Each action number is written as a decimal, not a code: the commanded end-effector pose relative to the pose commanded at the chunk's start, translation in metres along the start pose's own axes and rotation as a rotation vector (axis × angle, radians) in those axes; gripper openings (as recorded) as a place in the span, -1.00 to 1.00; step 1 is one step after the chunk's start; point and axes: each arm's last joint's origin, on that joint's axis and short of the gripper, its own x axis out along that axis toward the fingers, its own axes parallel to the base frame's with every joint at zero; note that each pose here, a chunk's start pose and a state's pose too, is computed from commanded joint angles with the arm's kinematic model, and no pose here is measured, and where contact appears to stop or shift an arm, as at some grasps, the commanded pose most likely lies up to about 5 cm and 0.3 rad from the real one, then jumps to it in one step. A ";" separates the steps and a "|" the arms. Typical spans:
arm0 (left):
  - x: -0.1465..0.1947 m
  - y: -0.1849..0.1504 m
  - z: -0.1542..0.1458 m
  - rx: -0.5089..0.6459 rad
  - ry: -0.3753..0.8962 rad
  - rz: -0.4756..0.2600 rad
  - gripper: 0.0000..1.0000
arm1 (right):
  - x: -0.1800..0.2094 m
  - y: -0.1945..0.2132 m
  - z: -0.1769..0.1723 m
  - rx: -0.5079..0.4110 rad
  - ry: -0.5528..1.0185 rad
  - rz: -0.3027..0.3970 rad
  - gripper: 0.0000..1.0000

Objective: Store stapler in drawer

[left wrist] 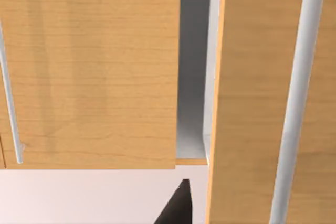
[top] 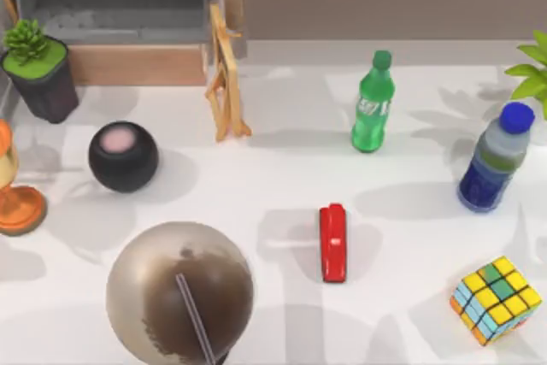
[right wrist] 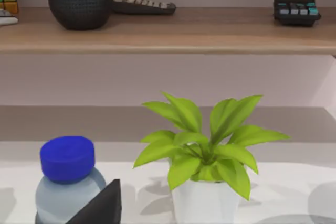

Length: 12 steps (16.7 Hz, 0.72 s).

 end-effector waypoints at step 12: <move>-0.004 0.000 0.000 0.001 0.001 0.001 1.00 | 0.000 0.000 0.000 0.000 0.000 0.000 1.00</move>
